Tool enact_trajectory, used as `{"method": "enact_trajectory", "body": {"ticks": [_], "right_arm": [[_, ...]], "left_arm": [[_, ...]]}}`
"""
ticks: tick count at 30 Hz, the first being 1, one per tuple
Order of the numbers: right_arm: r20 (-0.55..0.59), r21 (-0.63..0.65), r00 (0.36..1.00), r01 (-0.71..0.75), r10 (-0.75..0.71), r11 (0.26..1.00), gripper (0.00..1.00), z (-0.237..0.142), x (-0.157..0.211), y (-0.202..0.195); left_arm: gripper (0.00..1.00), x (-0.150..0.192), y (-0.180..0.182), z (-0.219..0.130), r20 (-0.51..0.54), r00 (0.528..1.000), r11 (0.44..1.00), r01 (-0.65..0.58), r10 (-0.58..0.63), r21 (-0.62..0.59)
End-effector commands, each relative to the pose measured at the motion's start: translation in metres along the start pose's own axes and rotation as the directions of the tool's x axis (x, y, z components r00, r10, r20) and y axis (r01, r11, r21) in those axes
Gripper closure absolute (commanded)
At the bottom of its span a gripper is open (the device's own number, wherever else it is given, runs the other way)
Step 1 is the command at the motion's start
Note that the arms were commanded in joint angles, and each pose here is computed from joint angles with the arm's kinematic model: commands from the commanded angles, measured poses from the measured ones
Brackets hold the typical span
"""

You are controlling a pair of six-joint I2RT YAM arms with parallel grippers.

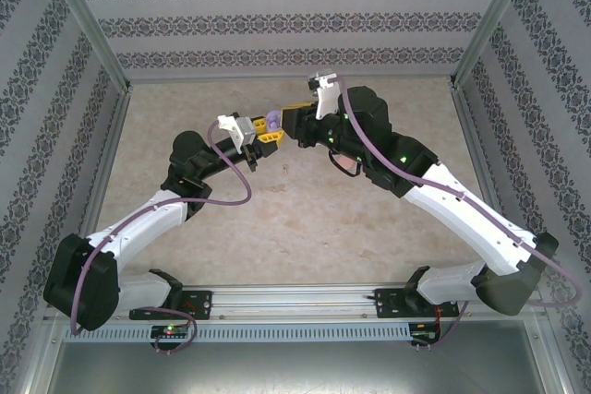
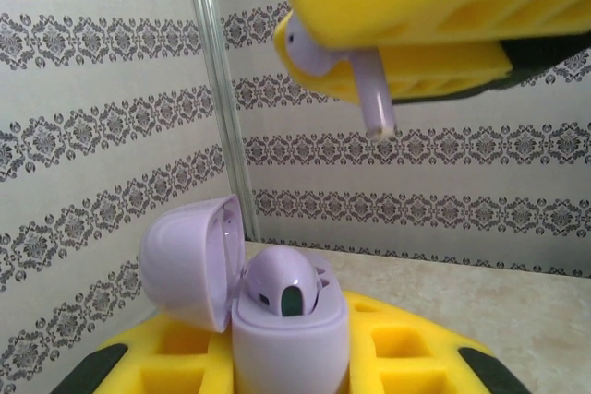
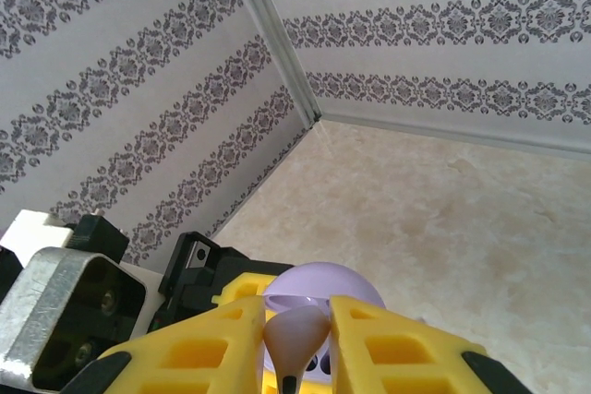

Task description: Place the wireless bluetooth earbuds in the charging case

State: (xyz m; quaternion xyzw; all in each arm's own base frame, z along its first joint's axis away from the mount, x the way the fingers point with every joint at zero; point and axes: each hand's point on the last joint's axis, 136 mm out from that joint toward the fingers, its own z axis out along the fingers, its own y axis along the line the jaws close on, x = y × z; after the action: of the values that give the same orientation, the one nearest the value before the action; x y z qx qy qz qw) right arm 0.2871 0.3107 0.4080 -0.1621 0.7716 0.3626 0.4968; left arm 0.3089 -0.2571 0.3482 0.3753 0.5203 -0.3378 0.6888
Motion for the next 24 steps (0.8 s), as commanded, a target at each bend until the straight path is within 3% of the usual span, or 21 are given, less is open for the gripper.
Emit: {"method": "enact_trajectory", "body": {"ticks": [1,24], "right_arm": [[0.006,0.011,1.000,0.029,-0.029,1.000,0.75,0.009,0.004,0.000],[-0.034,0.085,0.999,0.020,-0.018,0.996,0.77,0.027,0.023,-0.025]], "left_arm": [[1.00,-0.024,-0.003,0.004,0.069,0.996,0.998,-0.055,0.055,0.011],[1.00,-0.030,-0.009,0.004,0.085,0.995,0.998,-0.061,0.059,0.026]]}}
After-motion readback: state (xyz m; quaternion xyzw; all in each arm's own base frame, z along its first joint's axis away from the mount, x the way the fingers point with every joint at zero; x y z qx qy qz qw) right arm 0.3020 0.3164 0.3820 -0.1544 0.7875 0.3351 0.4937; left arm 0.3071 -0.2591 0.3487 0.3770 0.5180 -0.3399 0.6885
